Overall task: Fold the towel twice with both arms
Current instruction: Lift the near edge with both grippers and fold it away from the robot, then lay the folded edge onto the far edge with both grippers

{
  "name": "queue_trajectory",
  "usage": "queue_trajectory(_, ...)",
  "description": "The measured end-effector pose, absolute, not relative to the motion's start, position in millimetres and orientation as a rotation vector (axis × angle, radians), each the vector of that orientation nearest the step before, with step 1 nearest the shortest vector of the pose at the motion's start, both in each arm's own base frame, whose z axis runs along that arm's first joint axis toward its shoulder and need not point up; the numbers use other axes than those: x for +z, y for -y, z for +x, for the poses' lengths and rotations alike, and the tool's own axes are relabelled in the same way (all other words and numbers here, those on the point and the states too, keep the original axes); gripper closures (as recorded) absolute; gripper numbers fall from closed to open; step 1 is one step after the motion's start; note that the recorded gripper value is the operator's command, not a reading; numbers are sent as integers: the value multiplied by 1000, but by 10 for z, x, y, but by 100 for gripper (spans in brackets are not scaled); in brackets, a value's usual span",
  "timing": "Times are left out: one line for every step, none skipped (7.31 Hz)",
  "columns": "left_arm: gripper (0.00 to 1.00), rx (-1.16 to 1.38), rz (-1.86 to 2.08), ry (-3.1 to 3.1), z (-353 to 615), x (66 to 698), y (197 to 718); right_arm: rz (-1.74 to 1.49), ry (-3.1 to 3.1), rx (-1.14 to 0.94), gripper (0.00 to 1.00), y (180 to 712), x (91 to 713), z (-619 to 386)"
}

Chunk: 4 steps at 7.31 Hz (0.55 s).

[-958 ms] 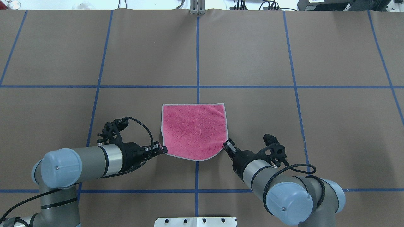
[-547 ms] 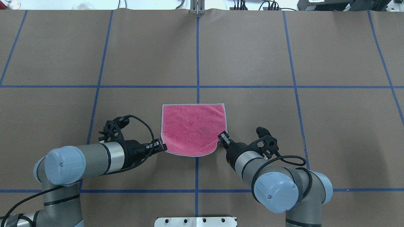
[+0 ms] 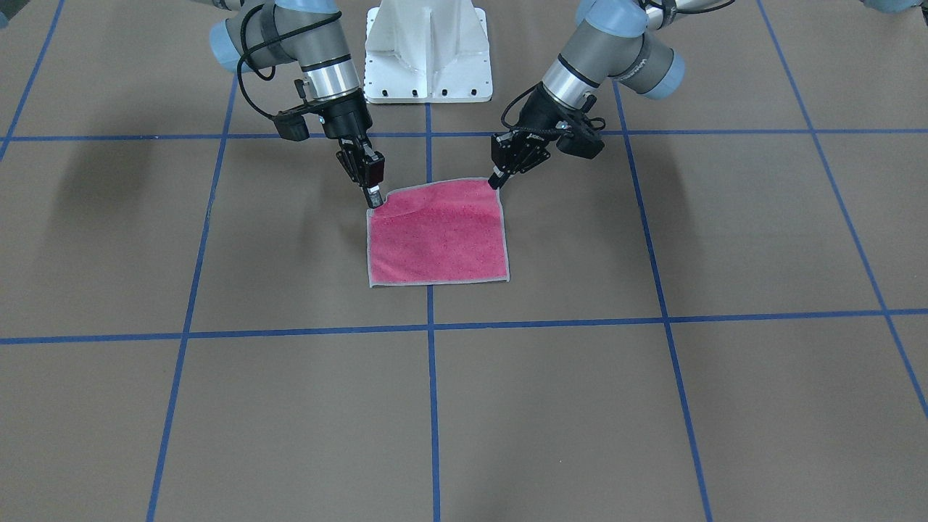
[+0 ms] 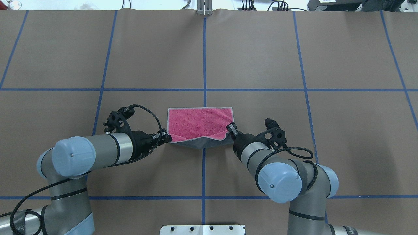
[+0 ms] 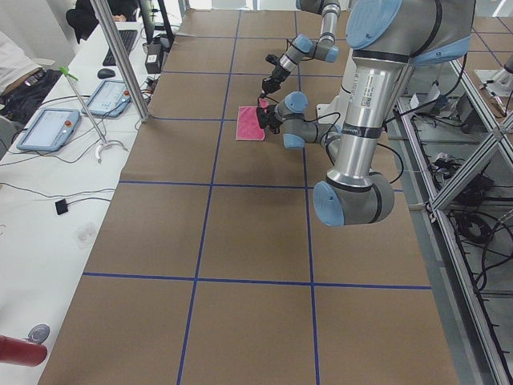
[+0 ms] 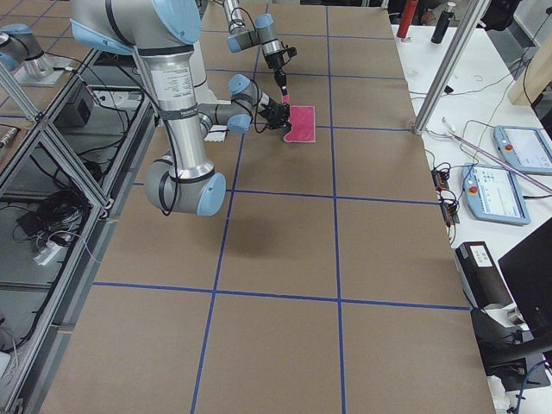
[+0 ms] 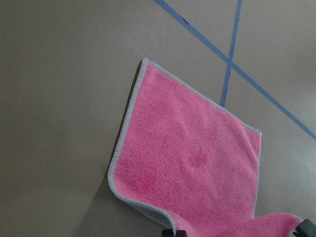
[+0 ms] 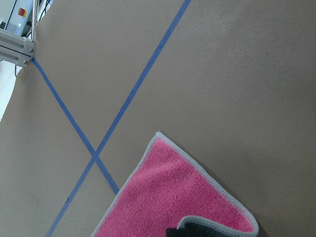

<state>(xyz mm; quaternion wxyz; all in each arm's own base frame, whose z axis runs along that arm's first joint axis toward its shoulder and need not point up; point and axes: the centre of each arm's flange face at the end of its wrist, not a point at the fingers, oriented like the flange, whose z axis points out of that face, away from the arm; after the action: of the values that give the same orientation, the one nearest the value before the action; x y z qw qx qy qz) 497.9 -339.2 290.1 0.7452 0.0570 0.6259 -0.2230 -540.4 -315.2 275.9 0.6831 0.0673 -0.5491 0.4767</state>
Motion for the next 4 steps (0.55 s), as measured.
queue_trajectory(100,-500,130,-1351,5025,2877,3476,159,1230,1074,100,3212,2753,-5419)
queue_trajectory(100,-511,135,-1338,5072,2876,3563,165,1228,1079,100,3261,2754,-5413)
queue_trajectory(100,-523,142,-1325,5118,2893,3663,171,1225,1084,100,3308,2767,-5405)
queue_trajectory(100,-536,150,-1314,5154,2915,3767,179,1218,1088,100,3356,2794,-5400)
